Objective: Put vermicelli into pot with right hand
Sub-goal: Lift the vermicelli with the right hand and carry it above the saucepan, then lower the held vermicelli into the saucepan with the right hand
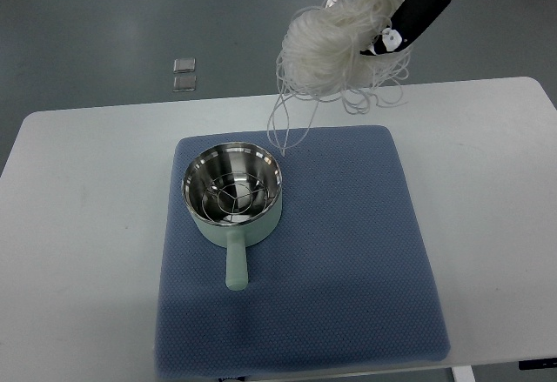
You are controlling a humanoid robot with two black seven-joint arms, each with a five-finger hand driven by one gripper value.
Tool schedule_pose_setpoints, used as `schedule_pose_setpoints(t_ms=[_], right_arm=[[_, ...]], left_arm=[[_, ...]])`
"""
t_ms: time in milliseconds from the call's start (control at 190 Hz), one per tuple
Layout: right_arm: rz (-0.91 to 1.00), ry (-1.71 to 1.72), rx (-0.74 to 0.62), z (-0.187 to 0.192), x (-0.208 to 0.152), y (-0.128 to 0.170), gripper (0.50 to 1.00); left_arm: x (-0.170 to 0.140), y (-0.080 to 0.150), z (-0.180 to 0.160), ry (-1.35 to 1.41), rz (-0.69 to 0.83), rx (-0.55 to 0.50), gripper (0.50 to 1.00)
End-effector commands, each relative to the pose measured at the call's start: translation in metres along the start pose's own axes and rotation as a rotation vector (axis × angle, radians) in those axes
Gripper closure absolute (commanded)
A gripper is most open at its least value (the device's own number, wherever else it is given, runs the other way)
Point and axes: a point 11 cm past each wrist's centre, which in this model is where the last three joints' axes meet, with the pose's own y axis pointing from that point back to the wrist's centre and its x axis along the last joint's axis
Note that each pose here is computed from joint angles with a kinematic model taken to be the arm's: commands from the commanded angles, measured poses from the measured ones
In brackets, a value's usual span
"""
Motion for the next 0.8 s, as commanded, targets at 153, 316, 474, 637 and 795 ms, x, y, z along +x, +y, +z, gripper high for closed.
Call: schedule_pose_setpoints(t_ms=[153,316,474,637,795], right_arm=[[-0.058,0.071,0.012,-0.029,-0.012,-0.095,1.000],[-0.094,0.062,-0.001,-0.023,-0.039,-0.147,1.000],[-0.122,0.033,-0.004,-0.016,-0.070,-0.182,1.000],[-0.142,0.004,-0.025,0.000,-0.091,-0.197,1.000],[-0.159,-0.008,-0.027,0.004,-0.103,-0.203,1.000]], left_arm=[[0.001,0.000,0.000,0.005,0.001,-0.001,0.500],[0.001,0.000,0.000,0.005,0.003,-0.001,0.500],[0.001,0.000,0.000,0.005,0.003,-0.001,0.500],[0.001,0.000,0.000,0.005,0.003,-0.001,0.500],[0.001,0.000,0.000,0.005,0.003,-0.001,0.500]])
